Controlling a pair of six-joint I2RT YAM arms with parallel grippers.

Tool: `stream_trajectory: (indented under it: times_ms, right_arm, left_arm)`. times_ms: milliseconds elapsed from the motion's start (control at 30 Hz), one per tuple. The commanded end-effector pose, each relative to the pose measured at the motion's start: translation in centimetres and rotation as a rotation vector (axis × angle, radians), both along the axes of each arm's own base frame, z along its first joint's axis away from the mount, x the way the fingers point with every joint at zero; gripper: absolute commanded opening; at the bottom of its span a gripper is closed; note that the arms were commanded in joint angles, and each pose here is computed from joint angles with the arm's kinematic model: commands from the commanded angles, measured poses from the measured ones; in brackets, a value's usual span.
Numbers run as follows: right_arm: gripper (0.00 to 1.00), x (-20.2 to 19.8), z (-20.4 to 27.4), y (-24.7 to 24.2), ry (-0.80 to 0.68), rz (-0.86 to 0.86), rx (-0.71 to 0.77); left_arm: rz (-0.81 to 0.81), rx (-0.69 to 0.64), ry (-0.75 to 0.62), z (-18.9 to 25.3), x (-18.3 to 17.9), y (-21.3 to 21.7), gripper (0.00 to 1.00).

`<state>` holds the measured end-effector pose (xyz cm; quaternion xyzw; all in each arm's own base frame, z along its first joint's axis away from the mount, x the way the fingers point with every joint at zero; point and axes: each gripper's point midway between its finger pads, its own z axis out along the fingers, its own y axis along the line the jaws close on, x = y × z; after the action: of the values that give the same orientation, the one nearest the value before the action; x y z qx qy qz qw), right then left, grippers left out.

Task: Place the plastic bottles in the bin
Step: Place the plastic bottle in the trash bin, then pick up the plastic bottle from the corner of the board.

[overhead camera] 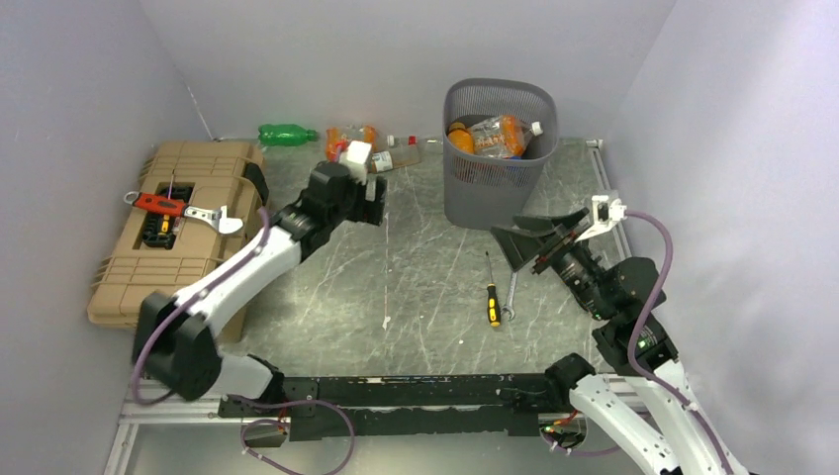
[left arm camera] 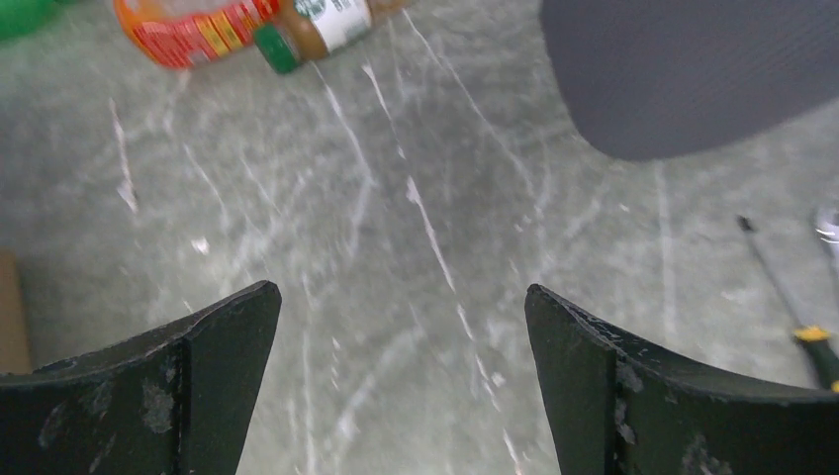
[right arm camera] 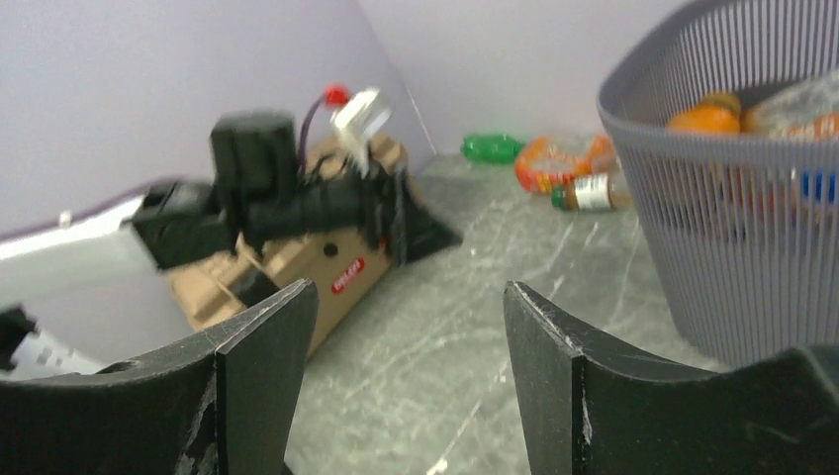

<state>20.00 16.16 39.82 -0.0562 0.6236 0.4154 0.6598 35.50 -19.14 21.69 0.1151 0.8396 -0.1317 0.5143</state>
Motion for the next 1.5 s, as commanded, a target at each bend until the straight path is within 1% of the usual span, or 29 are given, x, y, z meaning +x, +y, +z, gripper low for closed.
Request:
stream_trajectory:
  times_ms: [0, 33, 100, 233, 333, 433, 533, 700, 800, 967, 1167, 1267, 1400, 1467]
  right_arm:
    - [0.72, -1.8, -3.8, 0.5, 0.070, 0.076, -0.012]
    - [0.71, -2.3, -4.6, 0.7, 0.089, 0.099, -0.003]
    - [0.70, -3.3, -5.8, 1.0, 0.109, 0.143, 0.015]
    - [0.69, -5.2, -7.1, 0.8, 0.110, 0.183, 0.042]
    - [0.69, -5.8, -7.8, 0.5, 0.116, 0.190, 0.022]
    - [0.69, -6.0, -8.6, 0.6, 0.118, 0.202, -0.005]
    - [0.68, -6.5, -9.3, 0.9, 0.105, 0.230, -0.021]
    - [0.68, -6.7, -10.9, 0.5, 0.118, 0.217, -0.036]
    - [0.67, -6.5, -12.0, 0.2, 0.130, 0.192, -0.059]
    - [0.67, -6.4, -12.3, -0.1, 0.117, 0.174, -0.069]
    - [0.67, -6.4, -11.8, -0.2, 0.107, 0.166, -0.067]
    - [0.67, -6.4, -12.0, -0.3, 0.114, 0.160, -0.069]
    - [0.67, -6.3, -12.1, -0.3, 0.121, 0.158, -0.061]
    - [0.67, -6.3, -12.0, -0.3, 0.120, 0.156, -0.054]
  left_arm:
    - [-0.040, 0.292, -0.089, -0.5, 6.0, 0.0, 1.00]
    - [-0.072, 0.351, -0.091, -1.3, 7.3, -0.2, 0.99]
    - [-0.131, 0.419, -0.088, -2.7, 10.0, -0.4, 0.99]
    - [-0.243, 0.444, -0.116, -3.7, 14.3, -1.0, 0.99]
    - [-0.332, 0.523, -0.145, -5.1, 16.8, -1.7, 0.99]
    - [-0.417, 0.629, -0.139, -8.0, 18.9, -2.3, 0.99]
    - [-0.460, 0.711, -0.178, -9.8, 21.0, -2.8, 0.99]
    - [-0.415, 0.812, -0.356, -9.5, 24.6, -3.8, 0.98]
    - [-0.425, 0.823, -0.377, -10.3, 26.0, -4.7, 0.98]
    - [-0.463, 0.848, -0.312, -13.8, 27.2, -5.3, 0.96]
    - [-0.436, 0.888, -0.220, -18.6, 27.1, -4.1, 0.88]
    - [-0.434, 0.875, -0.198, -19.6, 26.6, -3.9, 0.81]
    - [-0.464, 0.858, -0.176, -20.5, 26.0, -4.1, 0.77]
    - [-0.480, 0.858, -0.153, -21.1, 25.7, -4.1, 0.74]
